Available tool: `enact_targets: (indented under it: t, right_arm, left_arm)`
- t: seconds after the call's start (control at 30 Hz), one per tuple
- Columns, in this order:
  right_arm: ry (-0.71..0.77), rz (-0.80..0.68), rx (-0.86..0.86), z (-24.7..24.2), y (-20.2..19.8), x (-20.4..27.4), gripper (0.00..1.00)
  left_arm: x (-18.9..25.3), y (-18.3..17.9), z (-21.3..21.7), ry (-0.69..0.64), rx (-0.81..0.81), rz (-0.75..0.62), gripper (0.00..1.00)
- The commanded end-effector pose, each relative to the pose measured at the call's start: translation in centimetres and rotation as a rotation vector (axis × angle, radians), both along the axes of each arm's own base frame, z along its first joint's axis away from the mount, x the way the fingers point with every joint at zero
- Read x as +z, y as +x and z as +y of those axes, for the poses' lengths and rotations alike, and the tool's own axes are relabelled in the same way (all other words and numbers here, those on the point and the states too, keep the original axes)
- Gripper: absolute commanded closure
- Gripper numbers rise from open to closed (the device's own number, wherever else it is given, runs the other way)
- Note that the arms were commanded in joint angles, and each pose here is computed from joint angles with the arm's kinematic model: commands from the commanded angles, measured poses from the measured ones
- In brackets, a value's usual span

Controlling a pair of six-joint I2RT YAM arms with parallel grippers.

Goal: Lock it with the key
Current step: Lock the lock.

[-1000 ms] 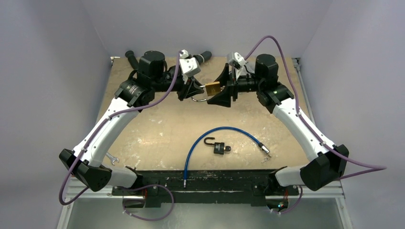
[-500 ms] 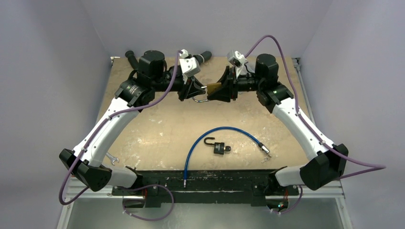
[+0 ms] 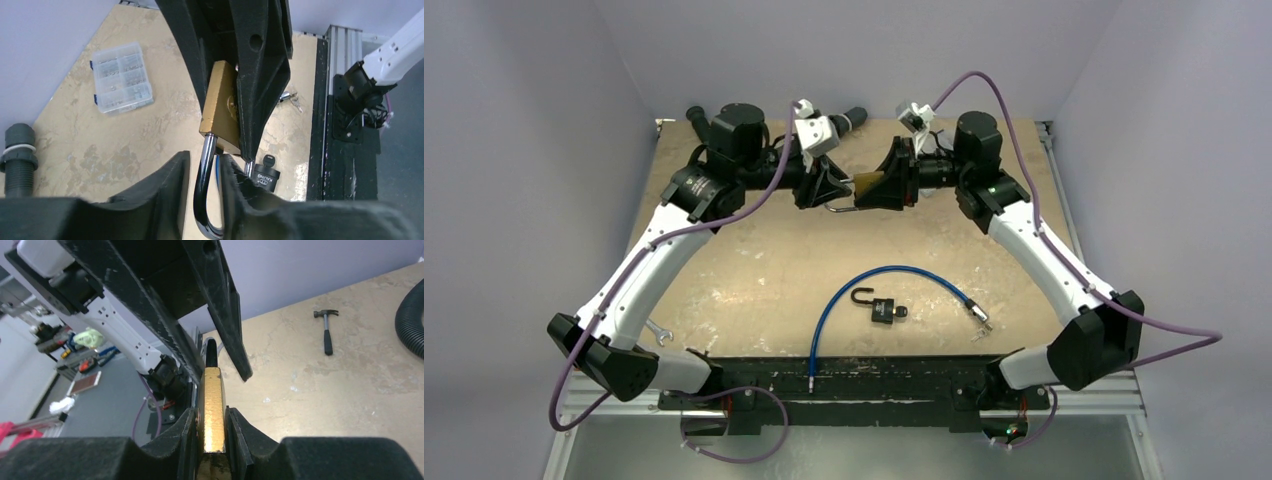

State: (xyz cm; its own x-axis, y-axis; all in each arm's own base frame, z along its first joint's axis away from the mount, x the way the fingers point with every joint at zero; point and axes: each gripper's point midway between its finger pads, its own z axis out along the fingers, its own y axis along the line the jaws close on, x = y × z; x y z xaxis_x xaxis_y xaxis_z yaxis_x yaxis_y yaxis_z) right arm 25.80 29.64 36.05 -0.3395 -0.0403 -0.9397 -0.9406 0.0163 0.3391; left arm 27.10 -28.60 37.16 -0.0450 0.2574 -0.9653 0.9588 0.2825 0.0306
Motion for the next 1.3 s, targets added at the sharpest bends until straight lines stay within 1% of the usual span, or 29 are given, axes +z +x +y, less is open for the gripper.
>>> enact_targets:
  t: [0.0,0.07,0.13,0.2,0.23,0.27,0.3,0.37,0.4,0.47,0.53,0.7,0.9,1.1,1.2,1.27]
  right_arm:
    - [0.092,0.027,-0.005,-0.4,0.5,3.0,1.0]
    - [0.124,0.061,-0.011,-0.7,0.9,3.6,1.0]
    - [0.157,0.055,-0.015,-0.9,1.3,4.4,1.0]
    - [0.181,0.055,-0.025,-1.0,1.7,5.0,1.0]
    - [0.199,0.041,-0.034,-1.1,1.9,5.6,1.0]
    - [0.214,0.037,-0.038,-1.1,2.1,5.9,1.0]
    - [0.232,0.04,-0.04,-1.1,2.2,6.4,1.0]
    - [0.279,0.034,-0.032,-1.2,2.2,7.4,1.0]
    - [0.3,0.036,-0.033,-1.3,2.1,7.9,1.0]
    - [0.33,0.033,-0.044,-1.4,2.0,8.7,1.0]
    - [0.343,0.028,-0.047,-1.5,1.8,9.3,1.0]
    - [0.347,0.035,-0.052,-1.6,1.6,9.7,1.0]
    - [0.347,0.057,-0.06,-1.5,1.7,9.9,1.0]
    - [0.342,0.069,-0.048,-1.6,1.3,10.2,1.0]
    - [0.341,0.078,-0.045,-1.7,1.0,10.2,1.0]
    - [0.338,0.082,-0.04,-1.8,0.8,10.1,1.0]
  left_arm:
    - [4.9,0.8,1.3,-0.109,0.036,-0.07,0.6]
    - [5.5,1.4,2.4,-0.15,0.048,-0.023,0.49]
    - [6.1,1.8,3.4,-0.183,0.039,0.039,0.4]
    - [6.5,1.8,3.8,-0.211,0.022,0.122,0.35]
    - [7.1,1.8,3.8,-0.239,0.009,0.163,0.34]
    - [7.8,1.7,3.9,-0.278,-0.019,0.212,0.31]
    - [8.1,1.4,3.8,-0.313,-0.05,0.268,0.26]
    - [9.2,0.8,3.6,-0.381,-0.11,0.331,0.22]
    - [9.8,0.4,3.5,-0.407,-0.137,0.335,0.2]
    - [10.8,-0.3,3.4,-0.444,-0.174,0.333,0.2]
    - [11.2,-0.8,3.4,-0.454,-0.189,0.343,0.2]
    - [10.0,-0.9,3.6,-0.436,-0.154,0.377,0.23]
    - [8.8,-0.3,3.6,-0.426,-0.12,0.378,0.33]
    - [7.5,1.0,3.7,-0.427,-0.051,0.366,0.35]
    - [6.9,1.9,3.8,-0.421,-0.012,0.353,0.4]
    - [7.0,1.9,3.7,-0.434,-0.022,0.355,0.45]
